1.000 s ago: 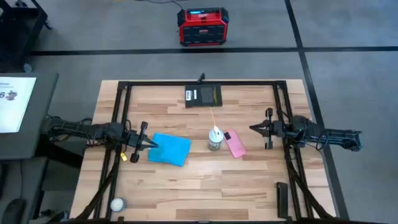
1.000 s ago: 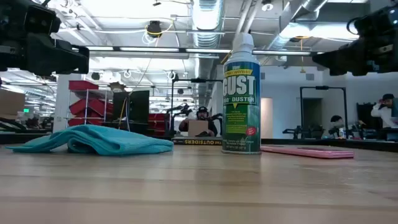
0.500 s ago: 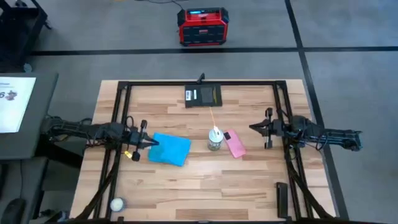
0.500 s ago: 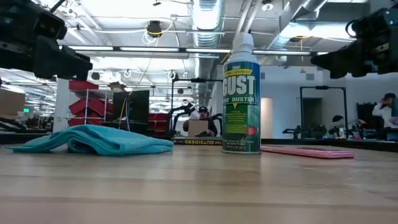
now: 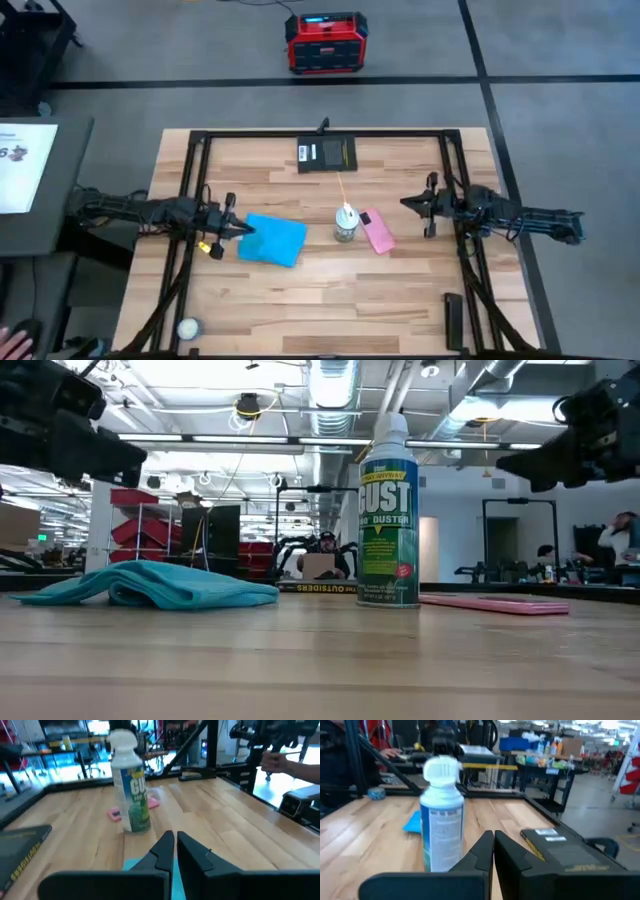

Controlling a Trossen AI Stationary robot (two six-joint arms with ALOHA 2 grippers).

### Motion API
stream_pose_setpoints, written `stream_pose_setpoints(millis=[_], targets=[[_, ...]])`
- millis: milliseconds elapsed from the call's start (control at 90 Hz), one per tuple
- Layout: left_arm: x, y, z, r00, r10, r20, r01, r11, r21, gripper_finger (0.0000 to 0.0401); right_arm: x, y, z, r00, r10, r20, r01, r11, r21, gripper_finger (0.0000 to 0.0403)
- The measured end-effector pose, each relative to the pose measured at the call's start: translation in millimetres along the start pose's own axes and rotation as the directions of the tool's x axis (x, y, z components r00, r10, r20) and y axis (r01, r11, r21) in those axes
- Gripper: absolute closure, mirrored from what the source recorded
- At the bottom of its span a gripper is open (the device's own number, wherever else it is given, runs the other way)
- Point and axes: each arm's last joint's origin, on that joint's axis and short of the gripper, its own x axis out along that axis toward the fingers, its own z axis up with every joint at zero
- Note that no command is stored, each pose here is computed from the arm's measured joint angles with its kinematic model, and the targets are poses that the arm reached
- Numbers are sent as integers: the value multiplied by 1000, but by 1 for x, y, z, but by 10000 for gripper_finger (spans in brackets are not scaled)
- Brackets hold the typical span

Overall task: Apply microfiber cloth
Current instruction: Return to Home Position

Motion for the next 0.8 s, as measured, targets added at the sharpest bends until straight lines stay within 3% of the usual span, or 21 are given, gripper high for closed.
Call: stream_pose_setpoints(millis=[278,800], targets=[[-1,0,1,1000,-3,16,3,1000,13,401,4,0,-6,997,1,-75,0,1000,5,403],[-1,0,1,1000,-8,17,8,1000,13,401,5,0,-7,997,2,-80,-1,1000,5,403]])
